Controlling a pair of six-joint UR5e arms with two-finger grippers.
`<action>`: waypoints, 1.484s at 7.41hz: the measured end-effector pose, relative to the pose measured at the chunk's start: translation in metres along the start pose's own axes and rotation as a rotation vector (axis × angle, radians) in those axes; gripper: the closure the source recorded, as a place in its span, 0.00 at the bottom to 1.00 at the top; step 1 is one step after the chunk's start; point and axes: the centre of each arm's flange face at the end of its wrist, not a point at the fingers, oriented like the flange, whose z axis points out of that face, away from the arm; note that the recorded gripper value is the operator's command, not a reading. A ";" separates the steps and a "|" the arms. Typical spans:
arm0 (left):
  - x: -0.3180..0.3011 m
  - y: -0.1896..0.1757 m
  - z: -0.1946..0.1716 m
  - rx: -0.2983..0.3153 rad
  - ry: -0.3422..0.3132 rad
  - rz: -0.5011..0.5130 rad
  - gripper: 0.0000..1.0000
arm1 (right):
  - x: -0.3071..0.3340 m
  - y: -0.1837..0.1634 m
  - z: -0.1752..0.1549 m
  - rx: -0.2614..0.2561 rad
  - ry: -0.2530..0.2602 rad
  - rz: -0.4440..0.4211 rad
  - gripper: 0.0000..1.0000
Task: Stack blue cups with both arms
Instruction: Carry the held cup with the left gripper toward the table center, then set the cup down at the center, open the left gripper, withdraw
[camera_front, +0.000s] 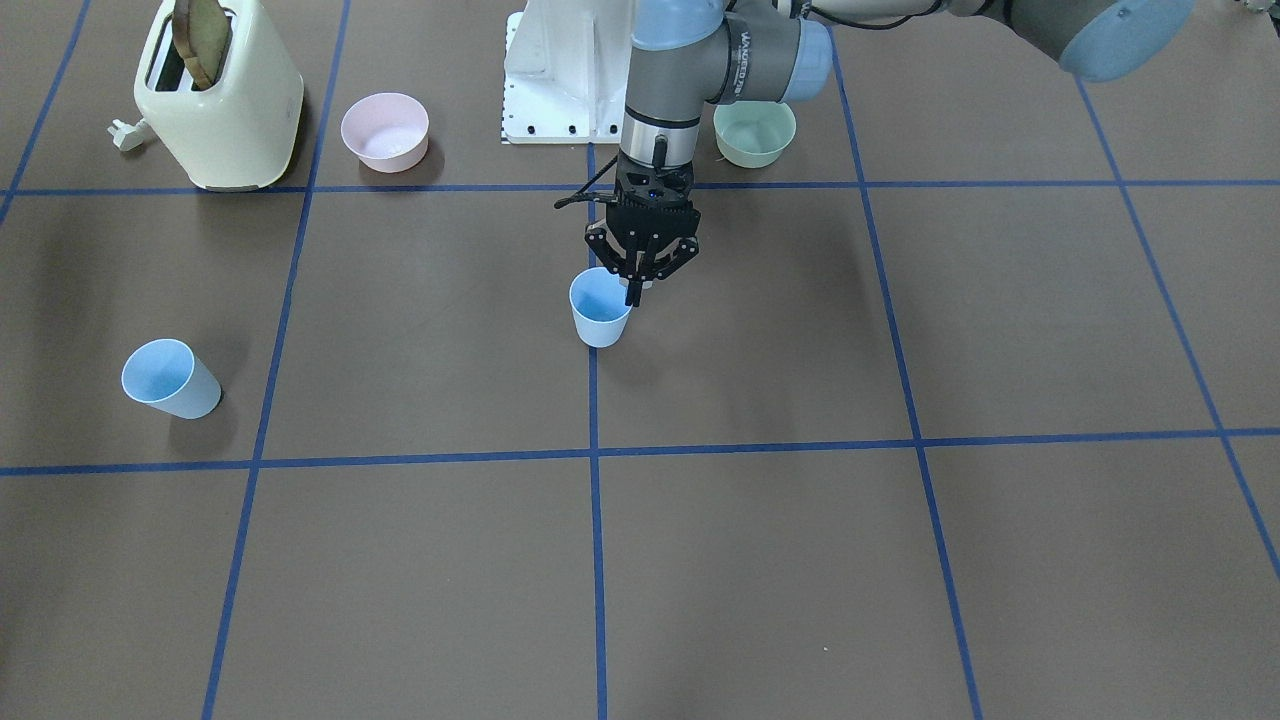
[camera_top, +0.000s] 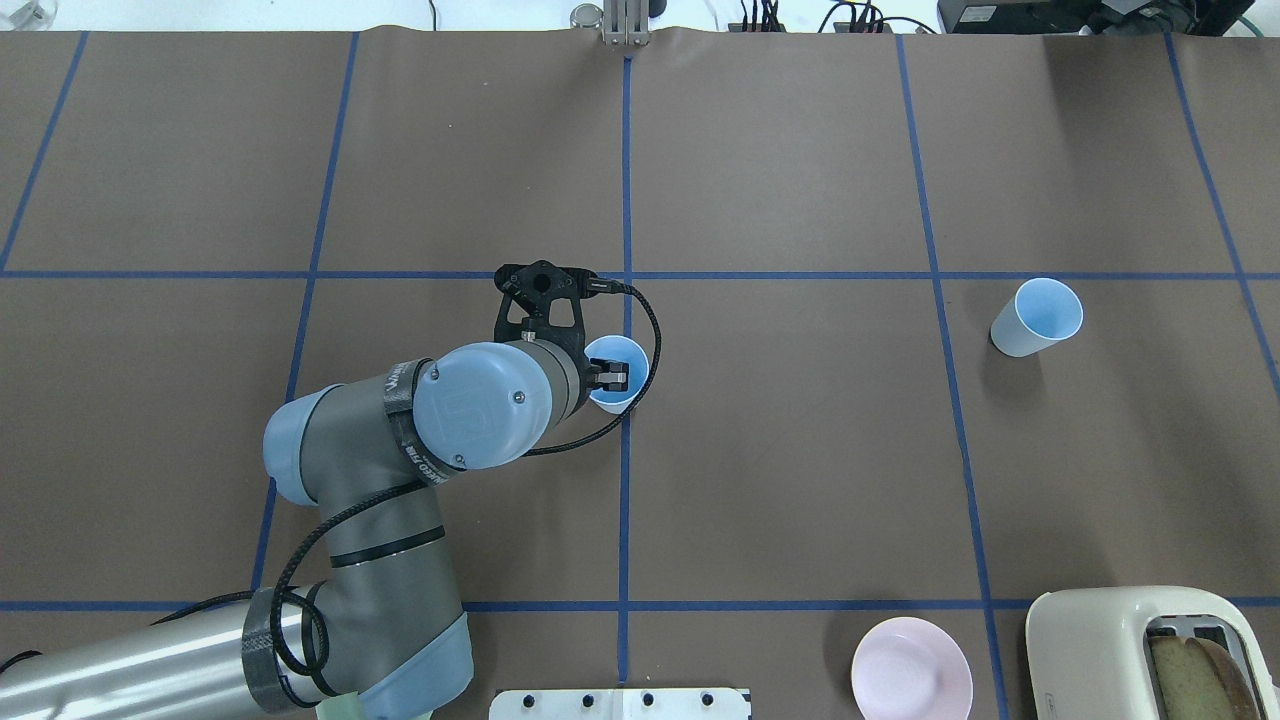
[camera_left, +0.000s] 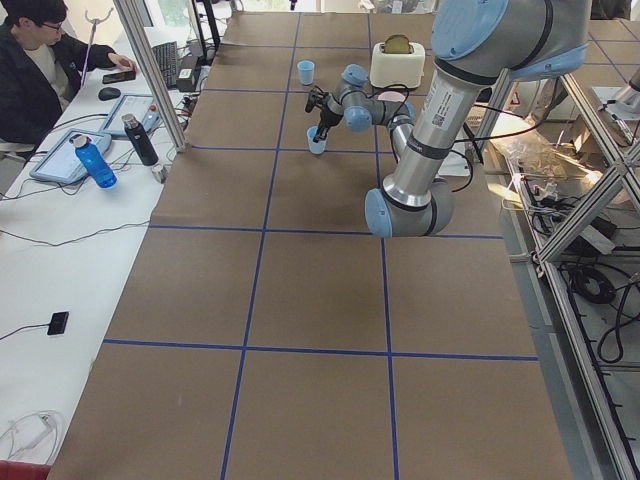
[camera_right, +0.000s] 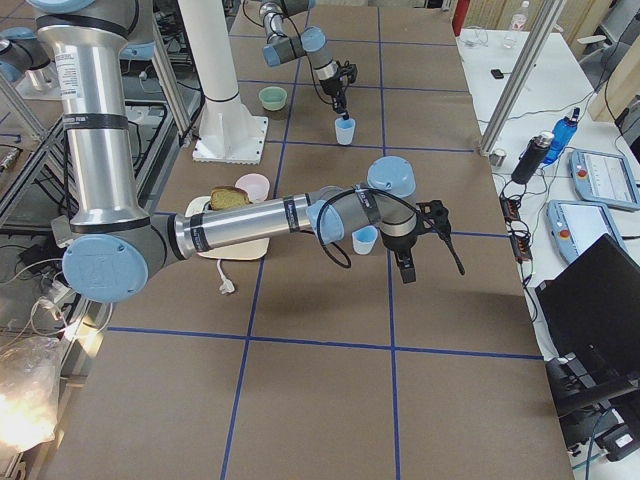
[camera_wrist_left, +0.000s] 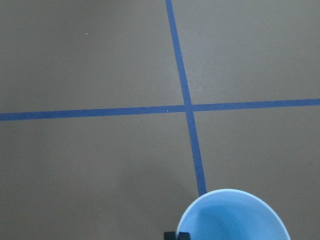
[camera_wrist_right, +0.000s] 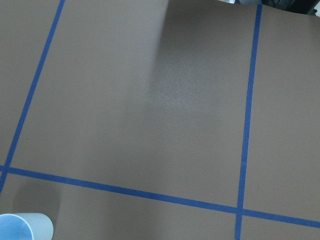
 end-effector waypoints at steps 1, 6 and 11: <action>0.003 0.000 0.002 -0.001 -0.001 0.001 1.00 | 0.000 0.000 0.000 0.000 0.000 0.000 0.00; 0.011 -0.001 0.012 -0.006 -0.015 0.007 0.06 | 0.000 0.000 0.000 0.000 0.000 0.000 0.00; -0.025 -0.046 -0.053 -0.028 0.055 0.069 0.02 | -0.002 0.000 0.000 -0.003 -0.007 -0.001 0.00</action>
